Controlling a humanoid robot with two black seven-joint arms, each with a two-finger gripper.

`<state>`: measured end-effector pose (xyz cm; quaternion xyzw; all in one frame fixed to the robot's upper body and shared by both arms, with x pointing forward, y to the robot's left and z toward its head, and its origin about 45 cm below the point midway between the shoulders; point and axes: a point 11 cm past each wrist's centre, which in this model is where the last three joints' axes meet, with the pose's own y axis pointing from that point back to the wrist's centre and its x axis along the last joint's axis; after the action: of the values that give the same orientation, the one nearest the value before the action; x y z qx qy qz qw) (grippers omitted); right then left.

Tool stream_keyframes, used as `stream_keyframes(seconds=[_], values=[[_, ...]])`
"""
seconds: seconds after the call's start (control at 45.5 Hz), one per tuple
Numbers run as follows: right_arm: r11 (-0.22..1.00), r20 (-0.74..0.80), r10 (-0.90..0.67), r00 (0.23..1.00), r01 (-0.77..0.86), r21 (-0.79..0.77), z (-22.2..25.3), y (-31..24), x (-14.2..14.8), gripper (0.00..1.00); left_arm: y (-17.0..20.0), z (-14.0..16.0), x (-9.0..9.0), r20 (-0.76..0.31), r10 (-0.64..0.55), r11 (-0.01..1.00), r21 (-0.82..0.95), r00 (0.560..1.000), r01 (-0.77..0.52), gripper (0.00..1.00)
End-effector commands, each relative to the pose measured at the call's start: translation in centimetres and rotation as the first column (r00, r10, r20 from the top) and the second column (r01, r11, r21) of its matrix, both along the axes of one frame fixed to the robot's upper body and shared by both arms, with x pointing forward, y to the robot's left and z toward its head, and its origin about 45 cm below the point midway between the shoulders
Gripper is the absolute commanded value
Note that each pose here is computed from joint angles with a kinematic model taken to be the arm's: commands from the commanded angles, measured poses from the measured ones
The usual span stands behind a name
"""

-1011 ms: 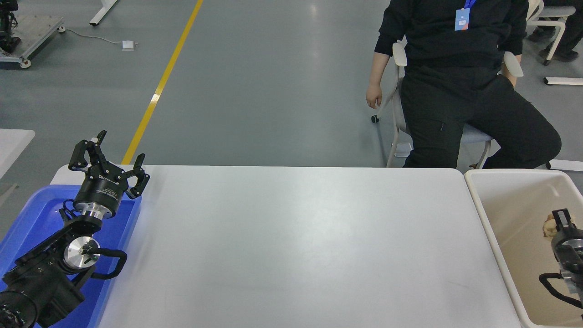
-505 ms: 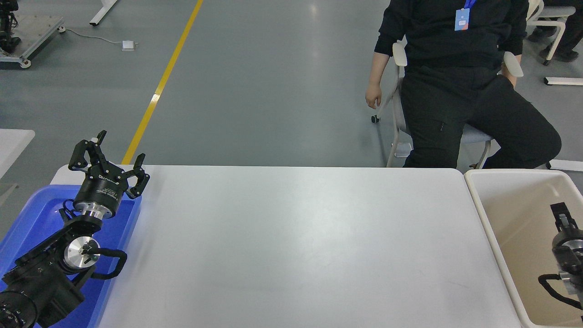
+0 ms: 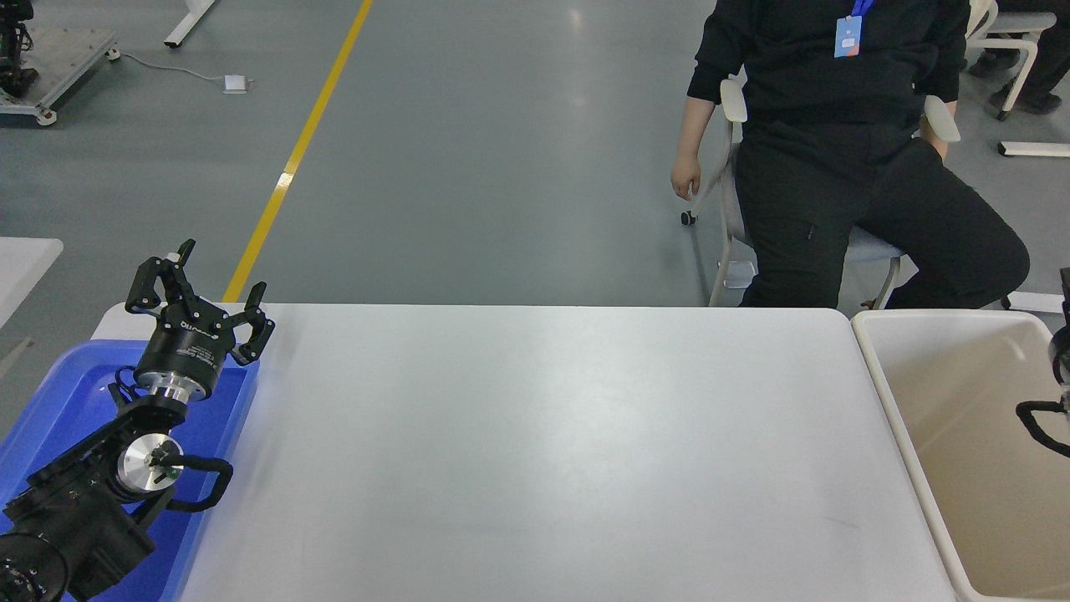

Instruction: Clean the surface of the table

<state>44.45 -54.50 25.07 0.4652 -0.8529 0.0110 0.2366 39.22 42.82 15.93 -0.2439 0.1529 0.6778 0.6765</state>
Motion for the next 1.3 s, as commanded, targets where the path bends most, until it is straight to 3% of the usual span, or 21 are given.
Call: stream_keyframes(seconds=[0.0, 0.154, 0.374, 0.549, 0.747, 0.945, 1.121, 1.275], values=[[0.968, 0.296, 0.074, 0.952, -0.139, 0.208, 8.5, 3.6, 4.0, 0.99, 0.0, 0.0, 0.0, 0.0, 0.0, 1.0, 0.001, 1.0, 0.0, 1.0], [0.89, 0.491, 0.094, 0.866, -0.294, 0.349, 12.9, 6.9, 5.3, 0.99, 0.0, 0.0, 0.0, 0.0, 0.0, 1.0, 0.001, 1.0, 0.0, 1.0], [0.762, 0.636, 0.159, 0.755, -0.504, 0.407, 15.5, 11.1, 5.2, 0.99, 0.0, 0.0, 0.0, 0.0, 0.0, 1.0, -0.001, 1.0, 0.0, 1.0], [0.611, 0.72, 0.181, 0.67, -0.65, 0.452, 13.6, 14.0, 4.3, 0.99, 0.0, 0.0, 0.0, 0.0, 0.0, 1.0, 0.001, 1.0, 0.0, 1.0], [0.551, 0.782, 0.102, 0.614, -0.69, 0.47, 8.0, 13.8, 2.2, 0.99, 0.0, 0.0, 0.0, 0.0, 0.0, 1.0, -0.001, 1.0, 0.0, 1.0], [0.539, 0.77, 0.046, 0.636, -0.665, 0.517, 2.2, 14.1, 0.0, 0.99, 0.0, 0.0, 0.0, 0.0, 0.0, 1.0, 0.001, 1.0, 0.0, 1.0], [0.547, 0.712, 0.048, 0.7, -0.615, 0.568, -1.7, 14.1, -1.3, 0.99, 0.0, 0.0, 0.0, 0.0, 0.0, 1.0, 0.001, 1.0, 0.0, 1.0], [0.61, 0.584, 0.238, 0.776, -0.587, 0.532, -5.6, 15.3, -2.1, 0.99, 0.0, 0.0, 0.0, 0.0, 0.0, 1.0, 0.001, 1.0, 0.0, 1.0]])
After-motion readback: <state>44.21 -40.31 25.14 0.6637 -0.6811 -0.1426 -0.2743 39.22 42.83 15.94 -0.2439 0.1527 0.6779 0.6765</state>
